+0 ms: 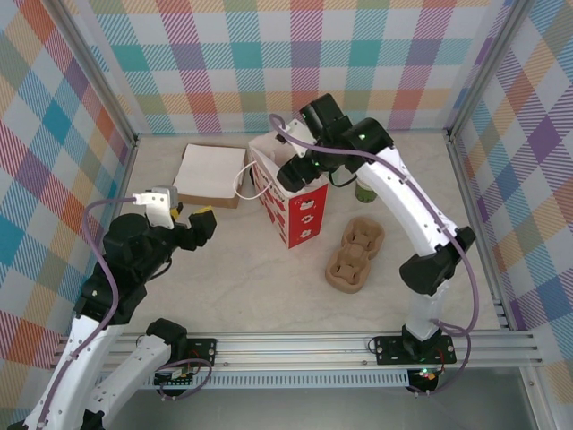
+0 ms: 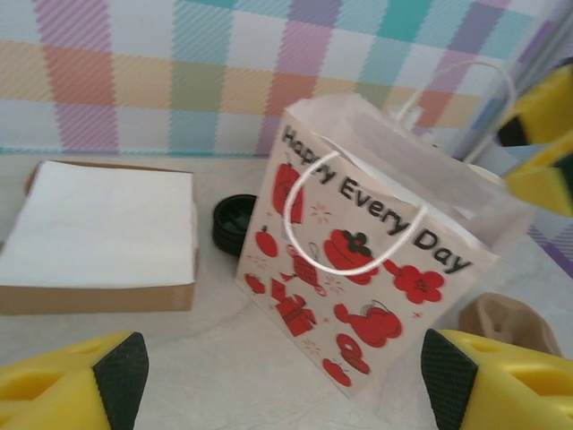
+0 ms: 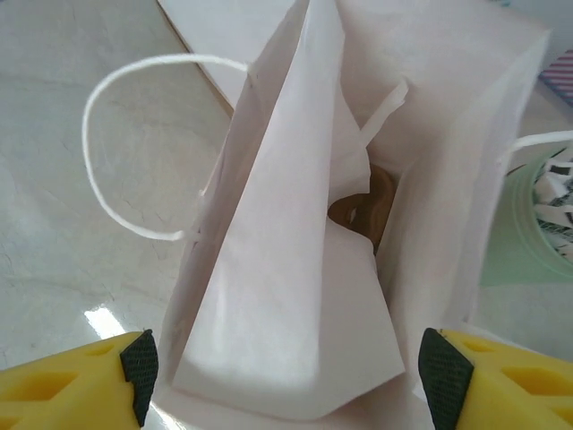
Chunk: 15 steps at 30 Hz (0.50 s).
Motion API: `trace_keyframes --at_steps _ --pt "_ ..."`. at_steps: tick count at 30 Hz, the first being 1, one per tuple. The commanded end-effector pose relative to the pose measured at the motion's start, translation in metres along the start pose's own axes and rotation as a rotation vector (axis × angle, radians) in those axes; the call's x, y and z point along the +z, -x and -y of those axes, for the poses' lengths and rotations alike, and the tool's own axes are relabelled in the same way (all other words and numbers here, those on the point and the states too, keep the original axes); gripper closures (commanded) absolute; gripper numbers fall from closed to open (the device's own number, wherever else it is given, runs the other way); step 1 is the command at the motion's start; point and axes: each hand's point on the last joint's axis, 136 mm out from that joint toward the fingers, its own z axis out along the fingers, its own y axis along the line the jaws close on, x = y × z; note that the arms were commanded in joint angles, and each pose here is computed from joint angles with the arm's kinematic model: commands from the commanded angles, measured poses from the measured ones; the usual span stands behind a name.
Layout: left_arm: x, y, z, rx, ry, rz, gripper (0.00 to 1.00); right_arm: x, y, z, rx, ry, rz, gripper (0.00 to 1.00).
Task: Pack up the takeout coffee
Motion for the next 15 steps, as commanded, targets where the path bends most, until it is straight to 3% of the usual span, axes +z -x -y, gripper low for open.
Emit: trace_keyframes --at_steps 1,8,10,15 --pt "0.001 0.005 -0.024 -0.054 0.136 0.05 0.14 -0.045 0.009 0.004 0.004 -0.039 0.093 0.2" --pt "-0.008 0.005 -0.065 -0.109 0.374 0.093 0.04 -0.106 -0.007 0.025 0.059 -0.182 0.257 0.07" --pt "-0.009 0.004 -0.071 -0.11 0.414 0.098 0.01 -0.118 -0.024 0.034 0.092 -0.23 0.285 0.0" --pt "-0.002 -0.004 -0.086 -0.104 0.499 0.072 0.0 -0.134 -0.081 0.068 0.256 -0.347 0.322 0.0"
